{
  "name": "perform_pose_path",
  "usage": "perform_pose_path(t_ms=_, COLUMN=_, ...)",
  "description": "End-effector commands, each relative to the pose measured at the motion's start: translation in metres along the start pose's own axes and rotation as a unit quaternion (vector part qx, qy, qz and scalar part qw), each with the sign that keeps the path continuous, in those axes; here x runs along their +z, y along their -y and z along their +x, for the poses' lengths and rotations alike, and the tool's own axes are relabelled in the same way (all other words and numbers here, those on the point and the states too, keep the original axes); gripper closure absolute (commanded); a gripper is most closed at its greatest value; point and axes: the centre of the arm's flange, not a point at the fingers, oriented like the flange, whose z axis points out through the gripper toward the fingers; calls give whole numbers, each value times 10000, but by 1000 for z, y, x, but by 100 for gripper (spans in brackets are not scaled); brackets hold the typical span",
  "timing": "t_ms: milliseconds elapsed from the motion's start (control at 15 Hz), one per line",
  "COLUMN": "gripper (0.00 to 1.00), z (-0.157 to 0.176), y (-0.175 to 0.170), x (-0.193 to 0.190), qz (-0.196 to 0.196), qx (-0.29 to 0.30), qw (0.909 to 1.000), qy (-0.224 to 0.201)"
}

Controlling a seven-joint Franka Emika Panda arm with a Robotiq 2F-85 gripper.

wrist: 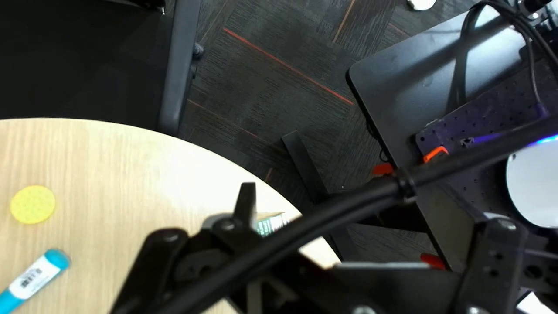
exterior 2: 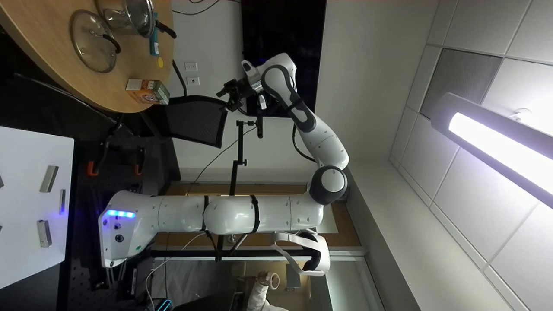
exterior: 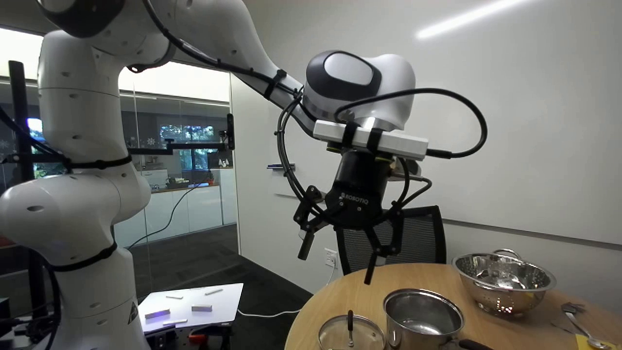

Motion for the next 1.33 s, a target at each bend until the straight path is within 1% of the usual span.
perform_pose_path(t_ms=0, gripper=0, z=22, y=22, x=8, qz=-308, qx=-151, qw=9994, qy=58)
perform_pose_path(t_ms=267, gripper=0, z=42, y=29, x=21, qz=-544, qx=-323, qw=9972, qy=-391)
perform_pose_path(t_ms=467, gripper=0, z=49, y=35, x=34, qz=-649, qx=-421, qw=9954, qy=-566)
perform_pose_path(t_ms=600, gripper=0, z=54, y=40, x=43, qz=-708, qx=-443, qw=9948, qy=-590)
perform_pose_path(t_ms=800, gripper=0, z=55, y=41, x=55, qz=-695, qx=-310, qw=9927, qy=-937)
perform_pose_path(t_ms=867, gripper=0, z=55, y=41, x=59, qz=-652, qx=-268, qw=9925, qy=-994)
perform_pose_path(t_ms=1000, gripper=0, z=52, y=40, x=63, qz=-570, qx=-205, qw=9925, qy=-1063)
perform_pose_path(t_ms=1267, gripper=0, z=38, y=34, x=68, qz=-566, qx=-89, qw=9929, qy=-1045)
